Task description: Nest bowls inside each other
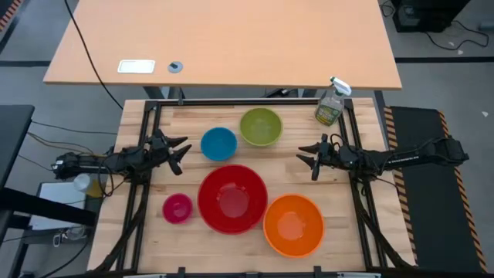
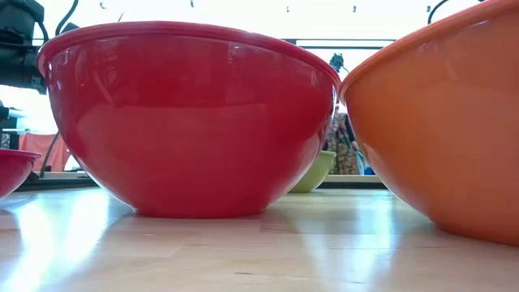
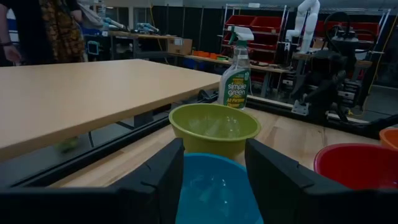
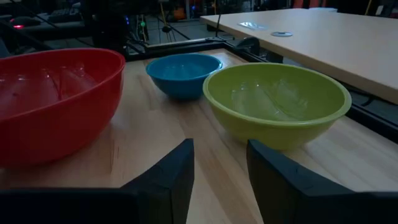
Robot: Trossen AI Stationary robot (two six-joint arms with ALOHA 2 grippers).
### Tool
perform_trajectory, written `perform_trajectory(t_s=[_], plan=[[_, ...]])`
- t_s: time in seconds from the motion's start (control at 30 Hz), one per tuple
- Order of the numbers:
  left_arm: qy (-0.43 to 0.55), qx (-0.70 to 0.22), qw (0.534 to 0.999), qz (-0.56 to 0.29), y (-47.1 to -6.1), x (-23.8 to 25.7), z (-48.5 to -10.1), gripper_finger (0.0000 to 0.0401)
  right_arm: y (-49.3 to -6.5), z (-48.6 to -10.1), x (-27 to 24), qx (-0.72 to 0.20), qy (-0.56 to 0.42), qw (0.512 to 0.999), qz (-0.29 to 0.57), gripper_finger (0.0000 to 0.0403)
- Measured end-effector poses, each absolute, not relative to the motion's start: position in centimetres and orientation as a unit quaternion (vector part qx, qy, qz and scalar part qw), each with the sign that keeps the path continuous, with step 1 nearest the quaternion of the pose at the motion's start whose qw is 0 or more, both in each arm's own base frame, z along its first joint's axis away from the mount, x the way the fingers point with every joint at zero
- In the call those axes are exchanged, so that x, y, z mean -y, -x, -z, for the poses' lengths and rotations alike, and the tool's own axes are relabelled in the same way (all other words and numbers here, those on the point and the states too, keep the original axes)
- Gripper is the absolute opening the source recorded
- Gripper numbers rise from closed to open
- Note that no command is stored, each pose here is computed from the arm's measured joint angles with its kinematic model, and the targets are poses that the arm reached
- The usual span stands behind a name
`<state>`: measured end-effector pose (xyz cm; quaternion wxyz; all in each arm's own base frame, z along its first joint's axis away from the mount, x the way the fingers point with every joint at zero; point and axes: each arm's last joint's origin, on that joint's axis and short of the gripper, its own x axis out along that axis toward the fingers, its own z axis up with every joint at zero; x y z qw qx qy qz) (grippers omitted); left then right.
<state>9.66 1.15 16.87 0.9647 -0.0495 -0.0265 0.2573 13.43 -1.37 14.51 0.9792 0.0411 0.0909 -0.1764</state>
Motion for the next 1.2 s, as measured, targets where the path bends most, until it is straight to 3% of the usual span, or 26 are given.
perform_trajectory(t_s=[0.77, 1.1, 1.2], plan=[[0.058, 0.031, 0.964, -0.257, -9.7, -1.2, -16.9, 0.0174, -13.4, -14.5, 1.4, -0.091, -0.041, 0.979, 0.176, 0.0154], [0.289, 0.142, 0.919, -0.227, -9.6, -1.2, -18.0, 0.0174, -13.4, -14.5, 1.4, -0.091, -0.041, 0.979, 0.176, 0.0154], [0.31, 0.159, 0.91, -0.225, -9.5, -1.2, -18.2, 0.0174, -13.5, -14.7, 1.4, -0.083, -0.042, 0.98, 0.177, 0.0154]])
